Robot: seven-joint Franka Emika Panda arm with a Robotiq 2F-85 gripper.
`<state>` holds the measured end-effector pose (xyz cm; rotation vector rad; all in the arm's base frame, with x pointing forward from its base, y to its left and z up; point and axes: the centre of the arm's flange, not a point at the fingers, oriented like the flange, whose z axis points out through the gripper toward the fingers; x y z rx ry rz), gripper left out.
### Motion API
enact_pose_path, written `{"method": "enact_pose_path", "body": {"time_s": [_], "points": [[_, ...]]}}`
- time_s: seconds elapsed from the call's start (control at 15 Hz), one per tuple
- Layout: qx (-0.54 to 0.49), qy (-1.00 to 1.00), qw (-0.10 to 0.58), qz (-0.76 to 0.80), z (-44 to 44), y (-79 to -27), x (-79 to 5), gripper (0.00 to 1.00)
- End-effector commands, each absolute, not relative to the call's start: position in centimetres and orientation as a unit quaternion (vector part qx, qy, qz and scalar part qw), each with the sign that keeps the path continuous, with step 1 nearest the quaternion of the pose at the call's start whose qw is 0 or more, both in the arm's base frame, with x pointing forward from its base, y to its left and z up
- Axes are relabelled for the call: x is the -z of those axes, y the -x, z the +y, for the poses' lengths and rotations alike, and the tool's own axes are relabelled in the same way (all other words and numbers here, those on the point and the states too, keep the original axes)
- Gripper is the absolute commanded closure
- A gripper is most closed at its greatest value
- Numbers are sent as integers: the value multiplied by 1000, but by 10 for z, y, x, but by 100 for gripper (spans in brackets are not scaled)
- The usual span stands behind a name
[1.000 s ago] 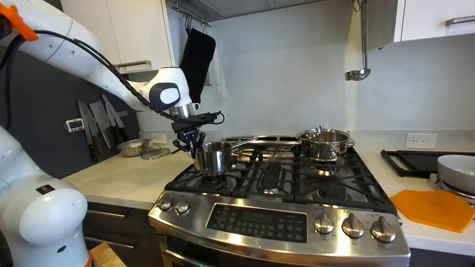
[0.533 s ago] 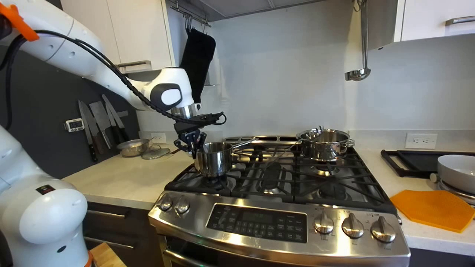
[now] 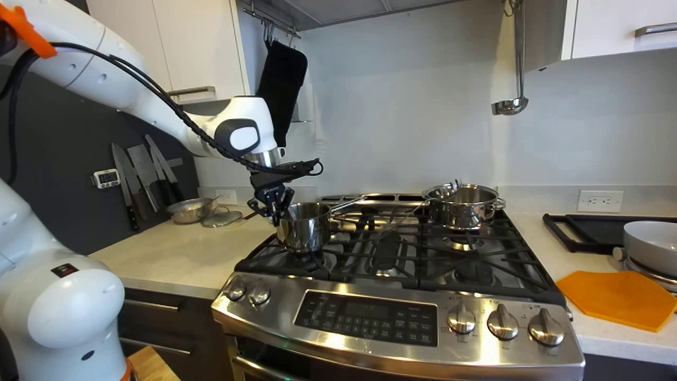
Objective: Move the pot to the left
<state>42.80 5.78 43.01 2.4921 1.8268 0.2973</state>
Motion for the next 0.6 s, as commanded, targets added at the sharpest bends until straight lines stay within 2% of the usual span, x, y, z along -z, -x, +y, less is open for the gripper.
{"method": "enact_pose_path", "body": {"time_s": [0.0,0.47,0.53], "points": [[-106,-791,17,602,58,-425,-436,54],[-111,-787,23,606,56,-419,-456,2],[-111,-792,22,600,54,-417,-464,0]]}}
